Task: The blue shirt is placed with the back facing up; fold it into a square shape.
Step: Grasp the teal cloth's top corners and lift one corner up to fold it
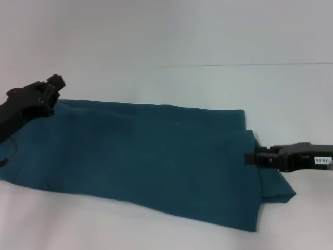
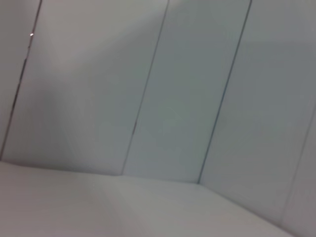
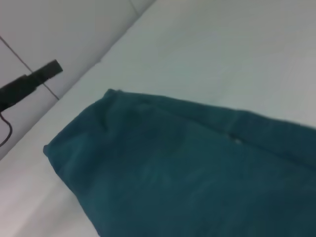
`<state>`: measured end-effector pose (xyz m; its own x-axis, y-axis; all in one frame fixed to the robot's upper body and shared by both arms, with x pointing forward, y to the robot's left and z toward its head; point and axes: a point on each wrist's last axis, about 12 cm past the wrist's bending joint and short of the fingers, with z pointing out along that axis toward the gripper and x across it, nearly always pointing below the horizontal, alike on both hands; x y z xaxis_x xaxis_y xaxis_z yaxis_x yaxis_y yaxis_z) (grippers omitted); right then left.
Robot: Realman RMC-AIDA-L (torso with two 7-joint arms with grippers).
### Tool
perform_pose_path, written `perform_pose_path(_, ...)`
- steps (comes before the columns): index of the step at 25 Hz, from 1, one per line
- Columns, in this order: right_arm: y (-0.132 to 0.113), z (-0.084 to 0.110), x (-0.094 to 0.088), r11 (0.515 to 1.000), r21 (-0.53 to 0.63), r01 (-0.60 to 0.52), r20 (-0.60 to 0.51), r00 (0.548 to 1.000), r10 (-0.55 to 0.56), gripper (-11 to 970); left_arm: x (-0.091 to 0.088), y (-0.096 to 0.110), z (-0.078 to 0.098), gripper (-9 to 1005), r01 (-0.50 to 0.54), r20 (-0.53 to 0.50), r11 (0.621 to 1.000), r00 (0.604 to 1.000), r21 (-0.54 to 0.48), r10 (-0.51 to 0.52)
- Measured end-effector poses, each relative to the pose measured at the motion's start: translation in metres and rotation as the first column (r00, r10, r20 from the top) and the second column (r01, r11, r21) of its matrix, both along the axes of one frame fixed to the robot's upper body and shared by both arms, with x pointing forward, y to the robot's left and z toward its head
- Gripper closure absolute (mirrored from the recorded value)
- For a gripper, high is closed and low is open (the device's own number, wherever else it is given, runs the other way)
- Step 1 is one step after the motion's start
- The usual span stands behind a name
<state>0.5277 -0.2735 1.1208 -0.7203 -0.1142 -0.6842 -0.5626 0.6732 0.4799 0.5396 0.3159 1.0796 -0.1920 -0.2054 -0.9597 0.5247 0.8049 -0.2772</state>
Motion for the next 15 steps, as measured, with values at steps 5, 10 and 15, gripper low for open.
perform_pose_path(5,-0.005,-0.008,-0.005,0.999,-0.014,0.048,-0.082,0.995,-0.049,534,-0.001,-0.003,0.001,941,0.036,0.003,0.999,0.999,-0.007,-0.036)
perform_pose_path(10,-0.007,-0.012,-0.006,0.998,-0.021,0.061,-0.093,0.994,-0.063,534,-0.006,-0.001,-0.003,939,0.05,-0.016,0.999,0.999,0.016,-0.05)
perform_pose_path(15,0.008,-0.017,0.008,1.0,-0.029,-0.009,-0.044,0.999,0.008,533,-0.013,0.014,-0.004,911,0.002,-0.062,0.999,0.998,-0.032,-0.004)
